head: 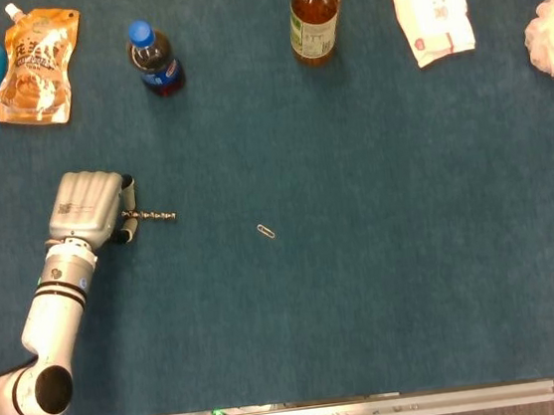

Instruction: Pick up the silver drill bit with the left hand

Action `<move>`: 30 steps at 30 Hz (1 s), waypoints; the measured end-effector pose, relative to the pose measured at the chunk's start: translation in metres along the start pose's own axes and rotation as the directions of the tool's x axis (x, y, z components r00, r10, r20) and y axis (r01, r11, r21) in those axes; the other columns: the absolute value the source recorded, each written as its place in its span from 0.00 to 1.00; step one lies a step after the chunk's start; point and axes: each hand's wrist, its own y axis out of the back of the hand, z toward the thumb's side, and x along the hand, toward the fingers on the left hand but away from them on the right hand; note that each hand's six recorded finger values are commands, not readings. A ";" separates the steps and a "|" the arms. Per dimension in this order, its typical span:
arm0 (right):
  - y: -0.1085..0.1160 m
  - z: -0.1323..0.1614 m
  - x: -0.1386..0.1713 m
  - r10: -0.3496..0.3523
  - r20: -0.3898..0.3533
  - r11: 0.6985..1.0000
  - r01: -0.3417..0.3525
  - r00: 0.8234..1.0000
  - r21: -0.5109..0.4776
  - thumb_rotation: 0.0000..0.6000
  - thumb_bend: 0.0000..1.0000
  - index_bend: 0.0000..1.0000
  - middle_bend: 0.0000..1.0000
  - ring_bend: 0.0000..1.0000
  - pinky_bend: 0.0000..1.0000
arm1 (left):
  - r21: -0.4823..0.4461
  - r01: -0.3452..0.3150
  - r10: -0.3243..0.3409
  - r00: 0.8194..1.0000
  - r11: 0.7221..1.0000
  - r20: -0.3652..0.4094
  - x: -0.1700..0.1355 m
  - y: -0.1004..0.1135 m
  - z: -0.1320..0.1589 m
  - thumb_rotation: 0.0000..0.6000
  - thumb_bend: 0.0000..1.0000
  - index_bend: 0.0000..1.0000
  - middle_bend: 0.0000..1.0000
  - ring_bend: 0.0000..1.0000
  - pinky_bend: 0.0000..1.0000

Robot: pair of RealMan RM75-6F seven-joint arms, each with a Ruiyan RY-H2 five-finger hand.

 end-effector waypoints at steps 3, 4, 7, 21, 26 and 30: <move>0.001 0.000 0.000 -0.003 -0.001 1.000 0.003 1.000 -0.001 1.00 0.03 0.24 0.41 0.40 0.39 | 0.001 0.005 -0.005 1.000 1.000 0.000 0.000 -0.001 0.000 1.00 0.31 0.53 1.00 0.96 1.00; 0.001 0.000 0.000 -0.004 -0.001 1.000 0.004 1.000 -0.001 1.00 0.03 0.24 0.41 0.40 0.39 | 0.001 0.006 -0.006 1.000 1.000 0.000 0.000 -0.001 0.000 1.00 0.31 0.54 1.00 0.96 1.00; 0.000 0.000 0.000 -0.003 -0.002 1.000 0.003 1.000 0.000 1.00 0.03 0.24 0.41 0.40 0.39 | -0.003 0.007 -0.007 1.000 1.000 0.001 0.000 -0.002 0.001 1.00 0.32 0.55 1.00 0.96 1.00; 0.006 0.001 0.004 -0.023 -0.007 1.000 0.023 1.000 -0.003 1.00 0.03 0.24 0.41 0.41 0.39 | -0.013 -0.054 0.054 0.997 0.998 0.046 -0.010 0.011 0.010 1.00 0.35 0.61 1.00 0.96 1.00; 0.005 0.003 0.004 -0.025 -0.016 1.000 0.025 1.000 -0.008 1.00 0.03 0.24 0.41 0.41 0.39 | -0.011 -0.096 0.096 0.991 0.995 0.089 -0.023 0.024 0.019 1.00 0.35 0.62 1.00 0.96 1.00; 0.004 0.005 0.004 -0.025 -0.022 1.000 0.025 0.999 -0.013 1.00 0.03 0.24 0.41 0.41 0.39 | -0.014 -0.131 0.131 0.982 0.991 0.138 -0.035 0.036 0.031 1.00 0.35 0.62 1.00 0.96 1.00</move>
